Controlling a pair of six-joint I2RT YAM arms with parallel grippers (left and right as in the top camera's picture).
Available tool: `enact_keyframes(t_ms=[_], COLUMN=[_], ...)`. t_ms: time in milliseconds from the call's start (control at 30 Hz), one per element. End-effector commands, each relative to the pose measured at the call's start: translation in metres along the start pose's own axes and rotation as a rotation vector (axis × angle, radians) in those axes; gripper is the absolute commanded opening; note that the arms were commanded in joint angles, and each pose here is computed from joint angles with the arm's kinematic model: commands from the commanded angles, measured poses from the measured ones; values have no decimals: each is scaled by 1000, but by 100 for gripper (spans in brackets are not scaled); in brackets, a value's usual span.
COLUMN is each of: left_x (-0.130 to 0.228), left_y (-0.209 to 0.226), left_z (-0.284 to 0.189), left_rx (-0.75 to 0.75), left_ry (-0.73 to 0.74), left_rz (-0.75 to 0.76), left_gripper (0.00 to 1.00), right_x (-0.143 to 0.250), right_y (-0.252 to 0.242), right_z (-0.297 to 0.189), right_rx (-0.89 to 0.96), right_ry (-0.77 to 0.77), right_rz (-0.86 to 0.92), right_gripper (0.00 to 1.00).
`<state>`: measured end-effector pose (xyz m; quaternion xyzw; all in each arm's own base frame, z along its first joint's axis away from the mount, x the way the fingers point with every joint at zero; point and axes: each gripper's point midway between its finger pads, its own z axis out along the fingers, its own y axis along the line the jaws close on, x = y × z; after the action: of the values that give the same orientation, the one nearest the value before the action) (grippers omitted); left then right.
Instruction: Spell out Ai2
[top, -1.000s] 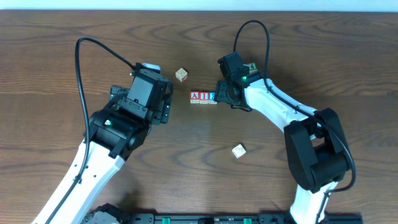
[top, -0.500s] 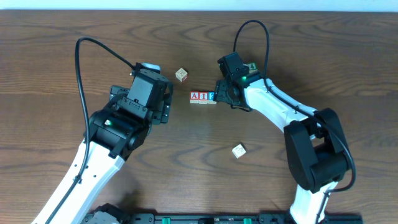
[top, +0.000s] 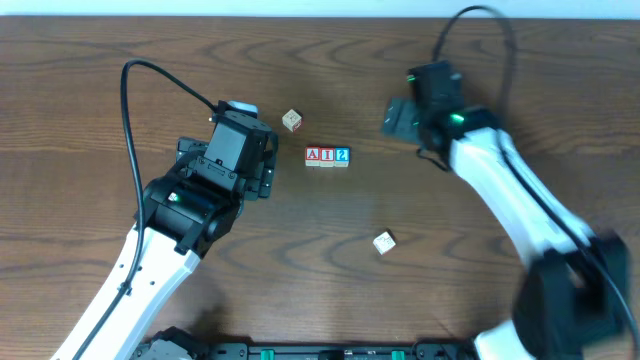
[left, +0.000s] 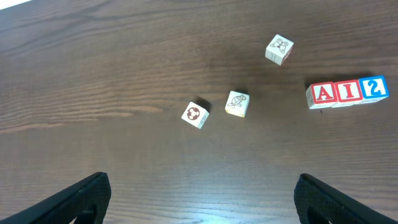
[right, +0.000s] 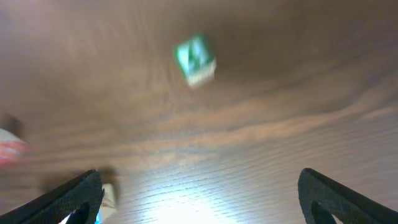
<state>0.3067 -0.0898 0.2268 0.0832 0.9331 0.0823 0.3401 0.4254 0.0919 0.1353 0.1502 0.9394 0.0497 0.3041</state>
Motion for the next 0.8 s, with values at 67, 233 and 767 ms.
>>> enact_keyframes(t_ms=[67, 233, 767], left_x=[1, 1, 1], left_y=[5, 5, 5], left_z=[0, 0, 0], left_rx=[-24, -24, -24], left_ry=[1, 1, 1], left_rz=[13, 13, 13], left_gripper=[95, 95, 95], right_x=[-10, 0, 35], right_y=[-14, -19, -60], right_z=[-46, -78, -140], right_rx=[-66, -119, -336], right_ry=[-229, -479, -859], right_rz=[-211, -490, -469], right_gripper=[99, 99, 99])
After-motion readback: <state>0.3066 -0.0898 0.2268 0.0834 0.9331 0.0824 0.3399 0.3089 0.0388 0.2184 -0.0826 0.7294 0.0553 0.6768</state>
